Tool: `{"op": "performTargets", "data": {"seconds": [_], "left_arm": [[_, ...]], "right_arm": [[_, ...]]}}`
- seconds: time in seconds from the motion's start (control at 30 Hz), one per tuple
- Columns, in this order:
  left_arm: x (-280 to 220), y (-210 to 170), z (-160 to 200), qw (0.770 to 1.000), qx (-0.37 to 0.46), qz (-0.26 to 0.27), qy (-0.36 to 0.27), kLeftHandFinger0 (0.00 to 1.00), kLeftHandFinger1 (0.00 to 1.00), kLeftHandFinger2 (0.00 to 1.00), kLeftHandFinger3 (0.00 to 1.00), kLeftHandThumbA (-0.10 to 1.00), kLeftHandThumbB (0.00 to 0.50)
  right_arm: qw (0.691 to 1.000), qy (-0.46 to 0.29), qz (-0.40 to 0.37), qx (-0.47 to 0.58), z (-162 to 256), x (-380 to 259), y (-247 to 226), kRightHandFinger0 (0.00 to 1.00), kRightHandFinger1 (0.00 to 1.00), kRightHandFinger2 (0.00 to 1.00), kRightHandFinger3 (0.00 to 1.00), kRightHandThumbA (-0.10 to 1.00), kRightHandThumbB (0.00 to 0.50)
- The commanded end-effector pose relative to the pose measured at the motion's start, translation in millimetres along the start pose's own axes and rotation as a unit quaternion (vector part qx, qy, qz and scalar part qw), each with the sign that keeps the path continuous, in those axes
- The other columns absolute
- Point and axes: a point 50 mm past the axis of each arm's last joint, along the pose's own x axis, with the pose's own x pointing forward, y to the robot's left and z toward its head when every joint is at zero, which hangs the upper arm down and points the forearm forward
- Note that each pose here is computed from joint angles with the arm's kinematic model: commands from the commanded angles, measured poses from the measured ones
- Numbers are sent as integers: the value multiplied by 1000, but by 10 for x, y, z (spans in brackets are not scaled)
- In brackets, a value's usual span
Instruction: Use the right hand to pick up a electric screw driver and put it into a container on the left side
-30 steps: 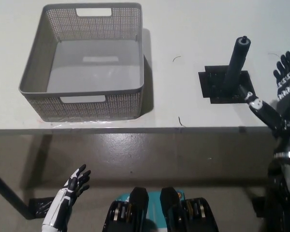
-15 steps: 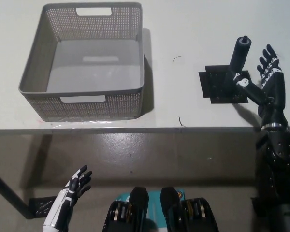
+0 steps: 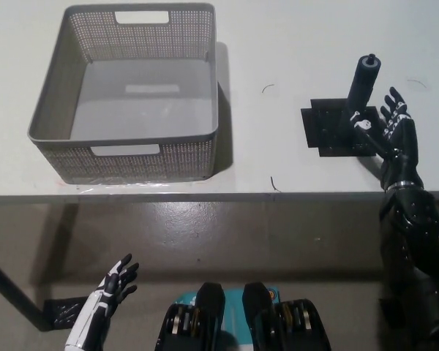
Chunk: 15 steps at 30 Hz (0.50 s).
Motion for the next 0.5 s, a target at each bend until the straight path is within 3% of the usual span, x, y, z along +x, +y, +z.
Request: {"op": "performTargets", "data": {"seconds": [0.0,0.1,0.2,0.37,0.47], "left_arm": [[16,27,108,1000,-4,-7,-29,1000,1000,1000,1000,1000,0],[21,22,104,1000,-2,-7,-28,1000,1000,1000,1000,1000,0],[28,11,118,1000,4,-7,-28,1000,1000,1000,1000,1000,3],[30,13,116,1000,6,-8,-29,1000,1000,1000,1000,1000,0],[49,29,125,999,8,-10,-31,1000,1000,1000,1000,1000,0]], "right_arm": [[998,-61,1,12,439,260,97,1000,1000,1000,1000,1000,360],[998,-60,1,-3,462,310,141,1000,1000,1000,1000,1000,335],[998,-55,9,-16,486,362,187,1000,1000,1000,1000,1000,349],[998,-52,12,-42,510,418,280,1000,1000,1000,1000,1000,439],[998,-51,18,-38,548,449,381,1000,1000,1000,1000,1000,408]]}}
